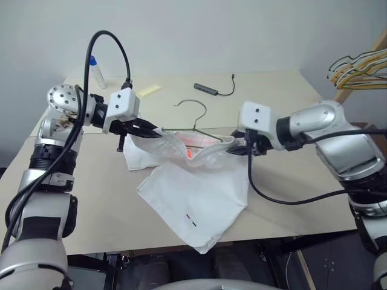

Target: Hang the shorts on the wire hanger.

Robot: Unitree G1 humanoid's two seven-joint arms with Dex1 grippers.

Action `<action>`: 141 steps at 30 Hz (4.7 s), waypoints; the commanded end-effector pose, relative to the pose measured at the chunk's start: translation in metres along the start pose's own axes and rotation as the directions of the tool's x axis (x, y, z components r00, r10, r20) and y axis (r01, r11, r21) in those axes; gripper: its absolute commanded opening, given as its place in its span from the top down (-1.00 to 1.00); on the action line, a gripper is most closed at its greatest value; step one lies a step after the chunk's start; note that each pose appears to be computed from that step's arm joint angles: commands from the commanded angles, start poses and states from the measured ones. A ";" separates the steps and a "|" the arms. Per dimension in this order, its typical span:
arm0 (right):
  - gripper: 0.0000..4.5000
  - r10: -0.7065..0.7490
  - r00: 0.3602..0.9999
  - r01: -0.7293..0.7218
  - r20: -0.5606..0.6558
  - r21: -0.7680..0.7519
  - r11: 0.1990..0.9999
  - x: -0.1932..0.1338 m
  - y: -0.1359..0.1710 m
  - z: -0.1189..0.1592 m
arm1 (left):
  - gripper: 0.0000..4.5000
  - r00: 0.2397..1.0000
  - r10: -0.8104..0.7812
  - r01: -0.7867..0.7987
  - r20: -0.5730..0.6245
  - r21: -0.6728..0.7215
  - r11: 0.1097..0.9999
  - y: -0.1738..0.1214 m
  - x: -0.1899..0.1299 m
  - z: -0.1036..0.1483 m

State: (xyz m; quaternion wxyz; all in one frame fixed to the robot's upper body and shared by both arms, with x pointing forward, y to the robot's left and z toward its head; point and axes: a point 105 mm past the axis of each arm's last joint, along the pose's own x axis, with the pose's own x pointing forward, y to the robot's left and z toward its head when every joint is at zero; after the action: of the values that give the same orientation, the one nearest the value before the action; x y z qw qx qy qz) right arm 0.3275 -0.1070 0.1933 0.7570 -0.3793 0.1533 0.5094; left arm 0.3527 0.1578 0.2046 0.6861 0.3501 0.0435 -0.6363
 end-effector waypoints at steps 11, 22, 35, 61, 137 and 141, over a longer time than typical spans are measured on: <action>-0.07 0.008 0.997 -0.015 0.078 0.095 0.995 -0.007 -0.006 0.007 | 1.00 0.998 0.035 -0.037 0.059 0.035 0.999 0.004 -0.007 0.016; 0.95 0.015 0.995 -0.025 0.100 0.100 0.995 -0.004 -0.003 0.007 | 1.00 0.997 0.010 -0.012 0.071 0.032 0.999 0.002 -0.005 0.017; 0.95 -0.083 0.995 0.070 0.055 0.210 0.975 -0.025 -0.009 -0.014 | -0.61 0.921 0.325 -0.323 0.214 -0.042 0.945 0.041 -0.034 0.027; 0.95 -0.480 0.469 0.849 -0.741 0.527 0.015 -0.201 -0.018 -0.183 | -1.00 0.725 0.447 -0.336 0.524 -0.297 0.894 0.014 -0.008 0.062; -0.99 -0.458 -0.688 0.671 -0.563 -0.254 -0.696 -0.326 -0.113 -0.171 | -1.00 0.702 0.398 -0.300 0.591 -0.262 0.917 -0.005 -0.013 0.073; -0.99 -0.596 -0.732 0.681 -0.330 -0.347 -0.645 -0.314 -0.131 -0.133 | -1.00 0.697 0.433 -0.320 0.571 -0.293 0.901 -0.003 -0.015 0.071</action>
State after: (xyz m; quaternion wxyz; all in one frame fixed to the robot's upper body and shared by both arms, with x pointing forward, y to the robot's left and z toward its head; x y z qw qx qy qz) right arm 0.3216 -0.4590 0.3210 0.7476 -0.2459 0.0042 -0.6169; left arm 0.3203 0.1279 0.2511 0.7971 0.0480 -0.1862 -0.5724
